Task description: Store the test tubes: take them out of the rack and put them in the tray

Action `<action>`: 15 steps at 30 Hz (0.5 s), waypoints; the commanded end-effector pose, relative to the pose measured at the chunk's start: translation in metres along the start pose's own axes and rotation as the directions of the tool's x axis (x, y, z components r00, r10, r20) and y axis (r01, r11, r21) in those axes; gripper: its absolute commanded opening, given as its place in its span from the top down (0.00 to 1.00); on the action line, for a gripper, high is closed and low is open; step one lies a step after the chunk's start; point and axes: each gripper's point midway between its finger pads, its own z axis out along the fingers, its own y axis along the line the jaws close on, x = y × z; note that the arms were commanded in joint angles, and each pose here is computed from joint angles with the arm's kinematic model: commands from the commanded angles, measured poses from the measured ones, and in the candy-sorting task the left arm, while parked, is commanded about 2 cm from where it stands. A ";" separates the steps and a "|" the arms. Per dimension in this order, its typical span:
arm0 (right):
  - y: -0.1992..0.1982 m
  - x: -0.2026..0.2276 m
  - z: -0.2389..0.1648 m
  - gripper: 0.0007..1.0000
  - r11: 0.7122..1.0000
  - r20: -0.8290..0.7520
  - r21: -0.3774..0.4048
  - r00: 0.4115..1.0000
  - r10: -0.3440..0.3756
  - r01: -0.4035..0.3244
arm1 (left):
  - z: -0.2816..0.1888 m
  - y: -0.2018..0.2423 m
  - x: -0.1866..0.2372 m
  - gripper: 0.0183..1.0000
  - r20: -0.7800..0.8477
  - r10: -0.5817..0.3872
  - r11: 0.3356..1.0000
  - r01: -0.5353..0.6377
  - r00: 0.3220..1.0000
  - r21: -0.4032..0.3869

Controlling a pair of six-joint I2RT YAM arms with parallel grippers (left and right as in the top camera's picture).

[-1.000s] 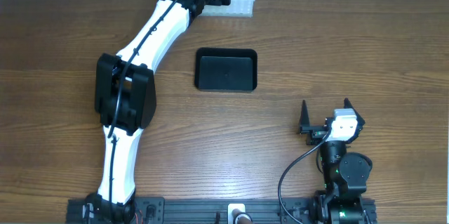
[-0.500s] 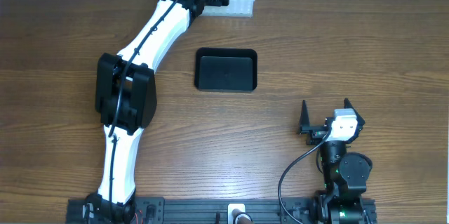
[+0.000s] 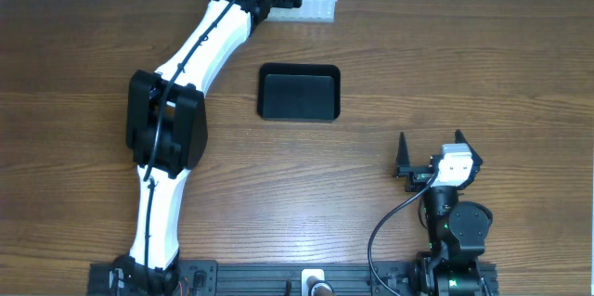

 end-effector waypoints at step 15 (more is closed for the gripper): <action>-0.003 0.002 0.000 0.01 1.000 0.000 0.016 1.000 0.007 -0.007 | 0.012 0.003 0.008 0.50 -0.025 -0.010 1.000 0.010 1.000 0.000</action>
